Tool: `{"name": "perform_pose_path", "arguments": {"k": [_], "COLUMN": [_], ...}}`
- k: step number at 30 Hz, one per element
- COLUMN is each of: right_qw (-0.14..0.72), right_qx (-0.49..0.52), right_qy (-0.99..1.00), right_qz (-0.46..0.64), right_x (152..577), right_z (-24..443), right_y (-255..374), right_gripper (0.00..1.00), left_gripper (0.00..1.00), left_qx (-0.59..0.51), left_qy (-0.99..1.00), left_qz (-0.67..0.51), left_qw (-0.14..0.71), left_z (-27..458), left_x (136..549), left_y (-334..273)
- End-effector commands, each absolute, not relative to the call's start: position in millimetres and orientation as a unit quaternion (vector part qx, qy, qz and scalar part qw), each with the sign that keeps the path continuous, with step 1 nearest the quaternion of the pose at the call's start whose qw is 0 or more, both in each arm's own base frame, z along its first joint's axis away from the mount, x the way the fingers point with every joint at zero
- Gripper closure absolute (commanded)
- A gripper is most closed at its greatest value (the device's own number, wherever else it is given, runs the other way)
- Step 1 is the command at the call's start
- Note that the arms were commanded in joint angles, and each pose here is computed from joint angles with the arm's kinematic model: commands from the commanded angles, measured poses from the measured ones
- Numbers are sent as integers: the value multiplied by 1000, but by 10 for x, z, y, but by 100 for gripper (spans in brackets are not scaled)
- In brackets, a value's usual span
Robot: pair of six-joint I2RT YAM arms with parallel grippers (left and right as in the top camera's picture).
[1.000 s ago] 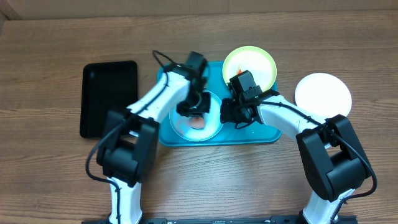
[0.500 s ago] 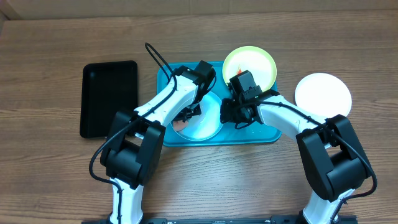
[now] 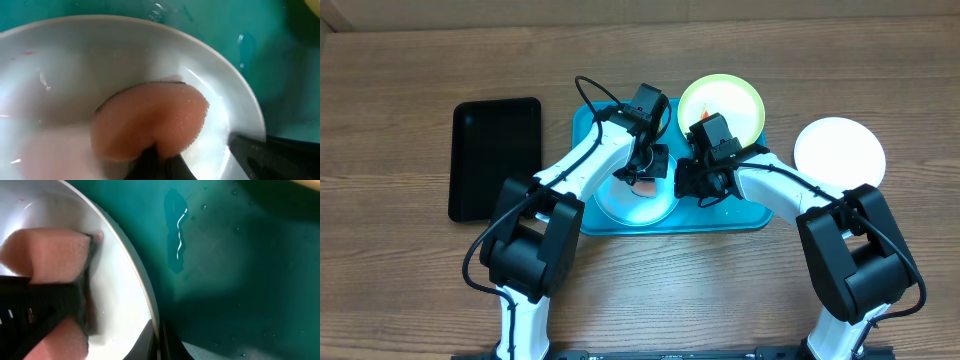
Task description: Clean dirty plates on tray and stack at the side
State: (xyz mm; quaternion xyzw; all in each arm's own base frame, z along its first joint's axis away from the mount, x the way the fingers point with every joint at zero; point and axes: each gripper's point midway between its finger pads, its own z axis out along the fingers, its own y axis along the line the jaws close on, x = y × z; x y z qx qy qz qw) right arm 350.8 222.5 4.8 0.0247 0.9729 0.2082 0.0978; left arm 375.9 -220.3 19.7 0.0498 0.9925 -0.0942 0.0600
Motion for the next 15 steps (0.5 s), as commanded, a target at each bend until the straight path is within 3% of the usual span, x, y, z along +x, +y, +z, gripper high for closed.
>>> {"name": "perform_pose_path", "arguments": {"k": [1,8,15], "right_qw": [91,88,88], "right_qx": [27,27,28], "right_qy": [977,978,978], "right_qz": [189,187,187], "right_x": [3476,3463,3463], "right_z": [-53,-59,-59], "right_y": [2150,2142,2142], "right_gripper": [96,96,96], "left_gripper": [96,96,96], "left_qx": [2,-75,-85], "left_qy": [996,978,983], "left_qz": [-21,131,92], "left_qw": [82,143,137], "left_z": [98,245,743], "left_x": [3881,4104,4291], "left_y": [-1882,-1195,-1240]}}
